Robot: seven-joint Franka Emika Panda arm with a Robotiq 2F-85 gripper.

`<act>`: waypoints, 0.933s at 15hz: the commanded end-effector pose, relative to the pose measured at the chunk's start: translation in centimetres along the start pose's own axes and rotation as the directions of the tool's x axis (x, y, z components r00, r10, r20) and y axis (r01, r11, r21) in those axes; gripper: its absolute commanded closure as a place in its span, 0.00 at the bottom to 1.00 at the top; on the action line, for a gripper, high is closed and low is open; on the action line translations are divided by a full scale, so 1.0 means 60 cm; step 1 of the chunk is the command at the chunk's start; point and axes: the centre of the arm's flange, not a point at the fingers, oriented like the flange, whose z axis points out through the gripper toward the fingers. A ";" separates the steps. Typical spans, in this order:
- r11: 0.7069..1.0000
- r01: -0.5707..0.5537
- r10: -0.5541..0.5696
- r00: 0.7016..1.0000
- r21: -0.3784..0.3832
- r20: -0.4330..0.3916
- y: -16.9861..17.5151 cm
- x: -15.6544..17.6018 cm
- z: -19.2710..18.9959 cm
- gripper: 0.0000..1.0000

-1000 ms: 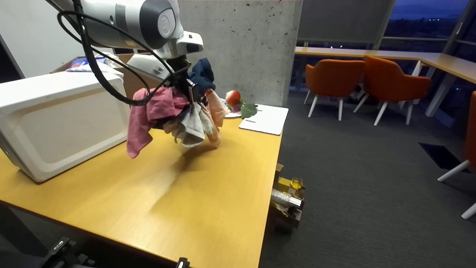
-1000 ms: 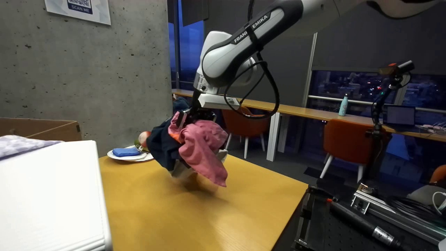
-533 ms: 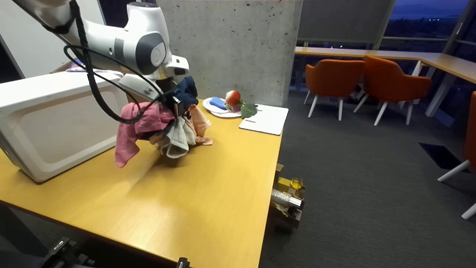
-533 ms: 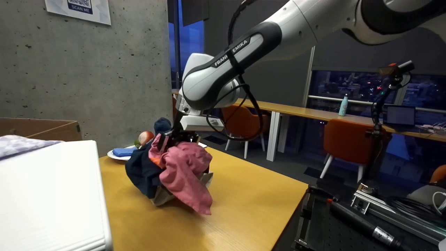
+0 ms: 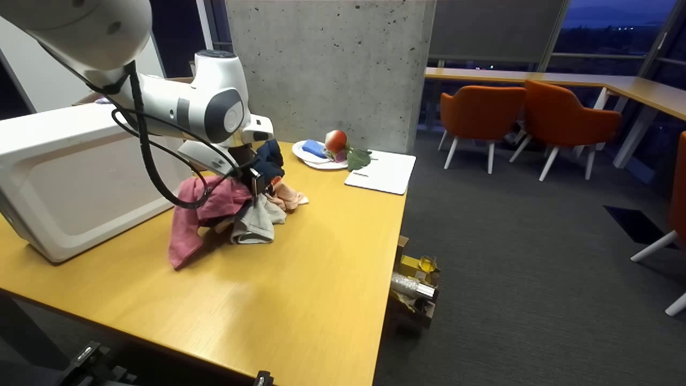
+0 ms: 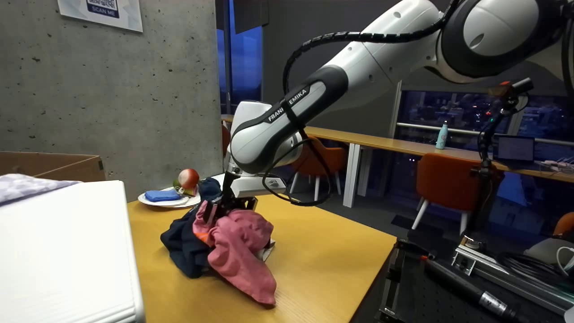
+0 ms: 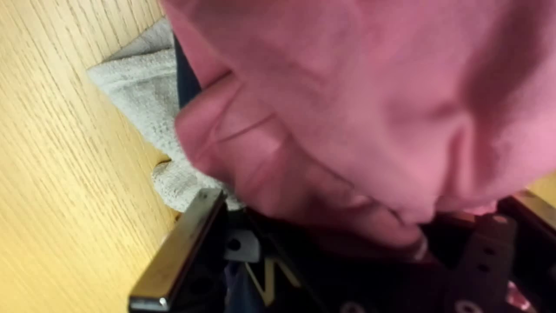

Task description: Put the pink shirt on the blue shirt, then put them on the peach shirt, then put them on the white towel and move them backwards

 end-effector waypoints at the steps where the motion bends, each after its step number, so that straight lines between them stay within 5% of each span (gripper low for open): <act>1: 1.000 0.001 -0.001 1.000 0.012 0.009 -0.009 0.028 -0.019 0.42; 7: 1.000 -0.010 0.010 1.000 0.011 0.004 -0.018 0.033 -0.099 0.02; 14: 0.993 -0.008 0.032 0.978 -0.114 0.208 -0.004 -0.032 -0.187 0.00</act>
